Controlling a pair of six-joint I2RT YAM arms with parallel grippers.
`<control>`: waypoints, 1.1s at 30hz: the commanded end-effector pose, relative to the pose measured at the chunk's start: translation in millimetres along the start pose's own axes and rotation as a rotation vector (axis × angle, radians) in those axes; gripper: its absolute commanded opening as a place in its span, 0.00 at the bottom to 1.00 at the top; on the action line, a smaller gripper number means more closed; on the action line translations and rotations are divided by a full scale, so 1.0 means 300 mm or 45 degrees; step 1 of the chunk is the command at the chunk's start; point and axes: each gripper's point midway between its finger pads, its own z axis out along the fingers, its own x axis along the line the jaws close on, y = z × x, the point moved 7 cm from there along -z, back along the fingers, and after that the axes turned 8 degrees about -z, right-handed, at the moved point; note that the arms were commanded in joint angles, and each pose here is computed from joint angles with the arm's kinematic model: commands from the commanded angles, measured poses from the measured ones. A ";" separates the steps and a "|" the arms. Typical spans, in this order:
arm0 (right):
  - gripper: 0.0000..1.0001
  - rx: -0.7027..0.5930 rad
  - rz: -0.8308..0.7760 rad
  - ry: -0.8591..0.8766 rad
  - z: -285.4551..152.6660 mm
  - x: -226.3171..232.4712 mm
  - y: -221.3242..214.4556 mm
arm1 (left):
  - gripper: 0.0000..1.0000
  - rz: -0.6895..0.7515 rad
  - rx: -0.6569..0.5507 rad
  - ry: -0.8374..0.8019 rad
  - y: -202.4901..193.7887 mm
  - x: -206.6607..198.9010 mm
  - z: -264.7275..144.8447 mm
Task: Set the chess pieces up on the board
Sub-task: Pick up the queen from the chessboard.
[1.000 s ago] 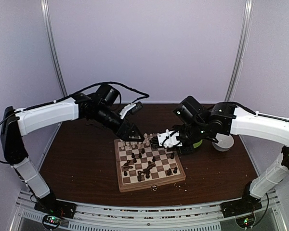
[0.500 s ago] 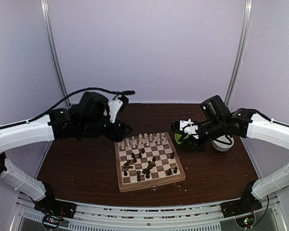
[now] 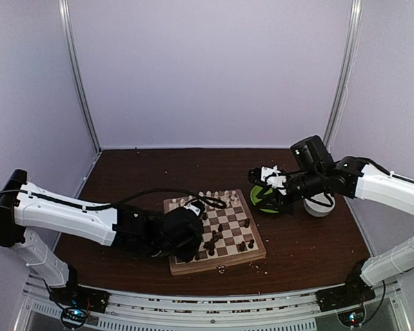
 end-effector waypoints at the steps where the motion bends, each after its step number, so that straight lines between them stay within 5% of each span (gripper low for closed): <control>1: 0.27 -0.057 0.003 -0.039 -0.036 -0.008 0.014 | 0.47 -0.095 0.021 0.004 -0.010 -0.027 0.010; 33: 0.28 -0.048 0.006 -0.014 -0.030 -0.007 -0.003 | 0.23 -0.182 0.295 0.010 -0.117 -0.043 0.194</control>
